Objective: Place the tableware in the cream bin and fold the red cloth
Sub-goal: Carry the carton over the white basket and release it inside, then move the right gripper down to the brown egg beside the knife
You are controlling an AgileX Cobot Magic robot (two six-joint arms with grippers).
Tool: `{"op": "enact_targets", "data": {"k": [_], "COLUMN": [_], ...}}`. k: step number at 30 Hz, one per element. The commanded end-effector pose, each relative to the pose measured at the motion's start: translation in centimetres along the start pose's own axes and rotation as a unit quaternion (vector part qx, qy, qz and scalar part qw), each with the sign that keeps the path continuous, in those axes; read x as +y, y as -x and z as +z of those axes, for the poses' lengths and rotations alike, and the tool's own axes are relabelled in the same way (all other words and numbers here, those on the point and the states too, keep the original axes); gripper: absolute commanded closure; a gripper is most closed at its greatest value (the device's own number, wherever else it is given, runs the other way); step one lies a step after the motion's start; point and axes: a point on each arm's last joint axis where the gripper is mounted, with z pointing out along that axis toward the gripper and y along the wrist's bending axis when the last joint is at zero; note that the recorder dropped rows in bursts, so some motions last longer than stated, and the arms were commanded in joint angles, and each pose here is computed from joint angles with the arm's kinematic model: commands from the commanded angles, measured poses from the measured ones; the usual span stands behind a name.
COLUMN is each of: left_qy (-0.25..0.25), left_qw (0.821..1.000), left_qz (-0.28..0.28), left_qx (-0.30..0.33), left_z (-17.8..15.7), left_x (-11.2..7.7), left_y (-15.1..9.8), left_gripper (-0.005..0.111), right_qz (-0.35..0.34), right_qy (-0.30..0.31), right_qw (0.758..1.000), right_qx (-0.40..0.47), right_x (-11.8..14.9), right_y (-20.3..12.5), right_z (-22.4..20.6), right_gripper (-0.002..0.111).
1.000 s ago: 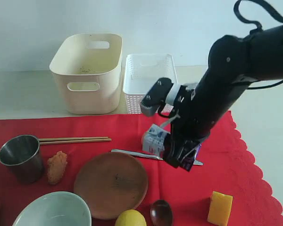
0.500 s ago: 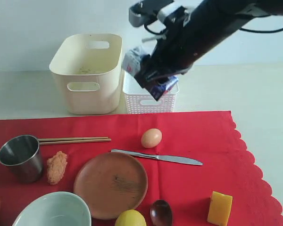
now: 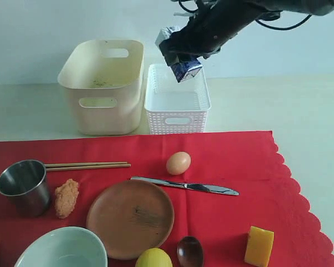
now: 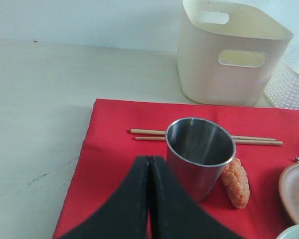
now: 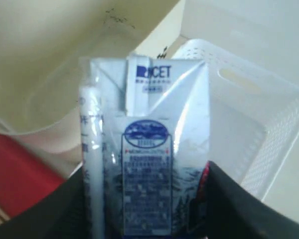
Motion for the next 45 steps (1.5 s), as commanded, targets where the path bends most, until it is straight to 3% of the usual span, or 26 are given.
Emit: {"op": "enact_targets", "data": {"k": [1,8,14,27,32,45], "left_qy": [0.001,0.001,0.001,0.001,0.001,0.001], "left_qw": [1.000,1.000,1.000,1.000,1.000,1.000], "left_qz": [0.000,0.000,0.000,0.000,0.000,0.000], "left_qx": [-0.005,-0.005,-0.005,-0.005,-0.005,-0.005], "left_z": [0.0,0.0,0.0,0.0,0.0,0.0], "left_x": [0.0,0.0,0.0,0.0,0.0,0.0], "left_y": [0.0,0.0,0.0,0.0,0.0,0.0], "left_gripper": [0.107,0.107,0.107,0.107,0.107,0.107], "right_qz": [0.019,0.026,0.026,0.027,0.026,0.029], "right_qy": [-0.006,-0.002,-0.001,0.005,0.004,0.038], "right_qw": [1.000,0.999,0.999,0.998,0.998,0.997], "right_qx": [-0.004,0.024,0.044,0.060,0.048,0.068], "right_x": [-2.0,-3.0,-3.3,-3.3,-3.3,-2.2], "right_y": [-0.2,-1.9,-3.2,-3.8,-3.0,0.8], "right_z": [3.2,7.9,9.5,10.0,9.6,5.9], "right_gripper": [0.108,0.108,0.106,0.049,0.037,0.037]}}
